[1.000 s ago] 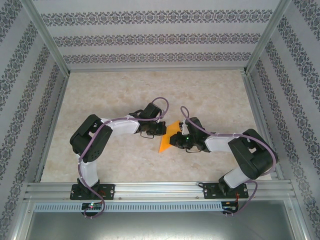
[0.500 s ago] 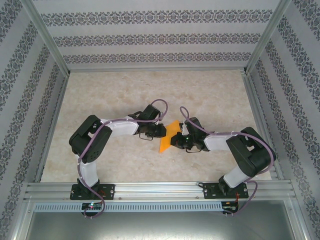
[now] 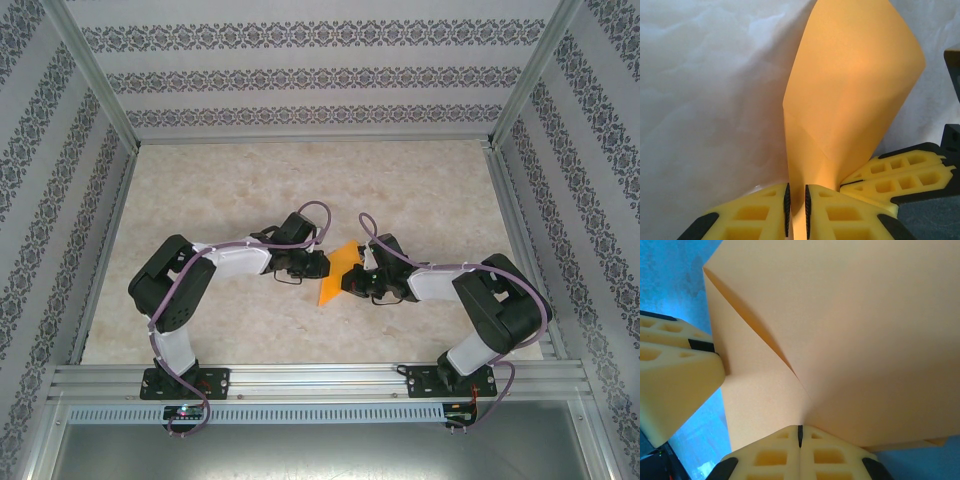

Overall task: Fold a paper plane with a square sheet of paper (pick it up from the middle)
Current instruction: Fold the wing for the fifth time at the center of the table.

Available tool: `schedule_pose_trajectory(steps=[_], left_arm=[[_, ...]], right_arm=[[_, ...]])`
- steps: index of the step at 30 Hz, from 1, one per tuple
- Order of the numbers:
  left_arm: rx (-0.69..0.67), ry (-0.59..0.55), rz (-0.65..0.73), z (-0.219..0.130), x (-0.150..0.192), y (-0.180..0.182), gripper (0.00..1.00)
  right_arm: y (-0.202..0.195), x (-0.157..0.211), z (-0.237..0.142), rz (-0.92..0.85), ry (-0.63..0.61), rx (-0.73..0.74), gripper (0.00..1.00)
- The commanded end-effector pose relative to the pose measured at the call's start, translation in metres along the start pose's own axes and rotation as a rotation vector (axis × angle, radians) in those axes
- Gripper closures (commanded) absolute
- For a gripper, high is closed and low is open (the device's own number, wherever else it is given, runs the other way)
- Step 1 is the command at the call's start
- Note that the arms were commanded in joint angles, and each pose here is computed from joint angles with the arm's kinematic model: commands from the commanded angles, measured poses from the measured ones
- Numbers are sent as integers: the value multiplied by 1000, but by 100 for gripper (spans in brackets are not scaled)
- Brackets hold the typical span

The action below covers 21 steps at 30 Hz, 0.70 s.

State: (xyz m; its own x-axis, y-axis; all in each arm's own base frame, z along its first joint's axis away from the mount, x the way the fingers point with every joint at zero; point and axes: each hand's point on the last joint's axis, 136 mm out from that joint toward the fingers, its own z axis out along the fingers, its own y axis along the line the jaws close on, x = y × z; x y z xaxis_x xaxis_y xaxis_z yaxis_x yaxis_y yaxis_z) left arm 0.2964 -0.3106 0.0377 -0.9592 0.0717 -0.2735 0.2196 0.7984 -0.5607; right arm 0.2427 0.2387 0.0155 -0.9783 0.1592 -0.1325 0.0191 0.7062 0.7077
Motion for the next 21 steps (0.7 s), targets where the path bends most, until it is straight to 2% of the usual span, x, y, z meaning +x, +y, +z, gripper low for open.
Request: schedule_pose_trajectory(steps=[1, 14, 21], left_arm=[[32, 13, 13, 3, 6, -9, 81], [-87, 16, 102, 4, 12, -3, 90], [-41, 21, 112, 9, 12, -15, 91]], right_arm=[[-18, 6, 2, 16, 21, 59, 96], [-18, 4, 2, 19, 19, 57, 96], [-18, 4, 2, 19, 18, 56, 96]])
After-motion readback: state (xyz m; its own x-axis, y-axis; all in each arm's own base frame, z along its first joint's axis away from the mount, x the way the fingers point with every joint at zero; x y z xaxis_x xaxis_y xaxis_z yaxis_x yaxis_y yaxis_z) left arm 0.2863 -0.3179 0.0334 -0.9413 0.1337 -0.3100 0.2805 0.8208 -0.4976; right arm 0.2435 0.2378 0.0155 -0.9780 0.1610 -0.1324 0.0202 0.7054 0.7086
